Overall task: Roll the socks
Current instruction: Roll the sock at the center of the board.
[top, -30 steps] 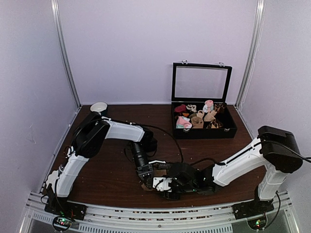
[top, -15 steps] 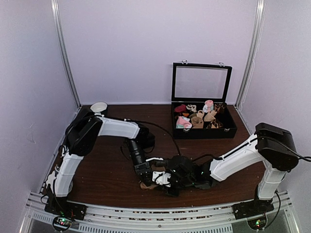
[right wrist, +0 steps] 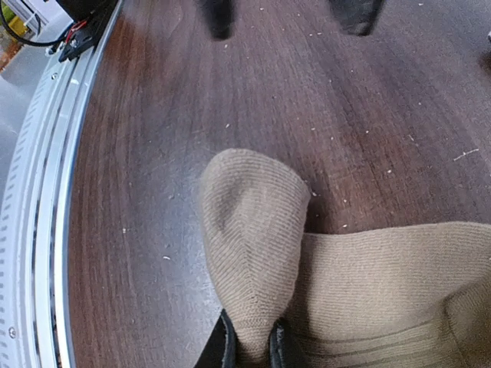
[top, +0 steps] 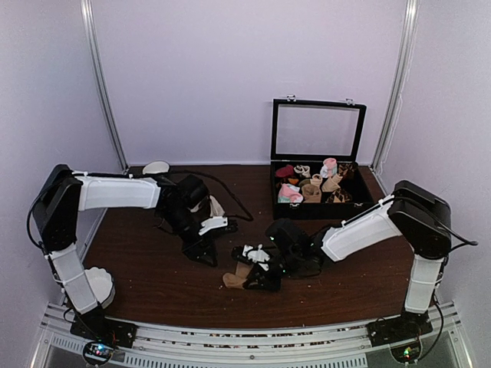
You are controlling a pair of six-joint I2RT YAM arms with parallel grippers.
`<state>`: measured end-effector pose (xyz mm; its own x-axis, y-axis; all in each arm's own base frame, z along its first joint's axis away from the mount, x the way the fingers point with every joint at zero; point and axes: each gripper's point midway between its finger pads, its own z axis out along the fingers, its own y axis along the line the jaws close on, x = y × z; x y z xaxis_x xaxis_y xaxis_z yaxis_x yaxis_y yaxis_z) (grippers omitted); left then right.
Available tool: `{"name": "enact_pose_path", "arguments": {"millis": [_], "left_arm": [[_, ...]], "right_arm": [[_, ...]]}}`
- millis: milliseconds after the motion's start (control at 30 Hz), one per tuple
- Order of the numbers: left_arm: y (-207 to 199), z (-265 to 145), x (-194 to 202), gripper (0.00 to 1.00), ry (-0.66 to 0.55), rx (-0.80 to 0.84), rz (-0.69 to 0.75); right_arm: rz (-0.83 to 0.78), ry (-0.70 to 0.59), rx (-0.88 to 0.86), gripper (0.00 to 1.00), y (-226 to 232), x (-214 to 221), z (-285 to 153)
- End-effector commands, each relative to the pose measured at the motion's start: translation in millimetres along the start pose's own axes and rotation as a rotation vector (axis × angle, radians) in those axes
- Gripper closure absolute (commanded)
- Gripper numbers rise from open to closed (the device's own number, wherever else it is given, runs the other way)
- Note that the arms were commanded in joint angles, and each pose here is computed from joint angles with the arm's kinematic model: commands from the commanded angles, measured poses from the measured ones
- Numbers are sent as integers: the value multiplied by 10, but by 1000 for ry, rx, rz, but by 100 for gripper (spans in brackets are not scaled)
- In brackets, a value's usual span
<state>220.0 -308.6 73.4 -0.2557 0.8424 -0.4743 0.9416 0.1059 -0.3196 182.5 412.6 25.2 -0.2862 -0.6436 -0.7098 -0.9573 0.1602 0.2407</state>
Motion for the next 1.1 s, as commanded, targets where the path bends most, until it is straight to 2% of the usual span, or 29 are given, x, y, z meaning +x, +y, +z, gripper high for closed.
{"name": "enact_pose_path", "arguments": {"millis": [0,200,367,567,667,833,867,933,1000,1067], "left_arm": [[-175,122,-52,57,-104,43,149],[-369,352,-117,60,-70,14,298],[-281,443,-264,62,-74,-2,322],[-578,403,-272,56,-116,67,380],[-362,258,-339,55,-146,-86,325],[350,-368,-541,53,-268,-294,80],[464,-507,-565,44,-289,-317,42],[575,-781,-624,5,-326,-358,27],[435,-865,-688,2,-320,-368,137],[248,-735,-677,2,-256,-347,259]], "right_arm": [[228,196,-36,99,-131,631,52],[313,193,-61,99,-244,677,28],[343,211,-79,99,-246,717,42],[394,211,-89,99,-284,754,37],[395,200,-90,99,-295,745,21],[399,200,-92,99,-311,742,22],[405,201,-90,99,-320,746,20],[424,198,-97,99,-325,740,26],[474,188,-112,99,-339,727,39],[522,180,-118,99,-380,735,56]]}}
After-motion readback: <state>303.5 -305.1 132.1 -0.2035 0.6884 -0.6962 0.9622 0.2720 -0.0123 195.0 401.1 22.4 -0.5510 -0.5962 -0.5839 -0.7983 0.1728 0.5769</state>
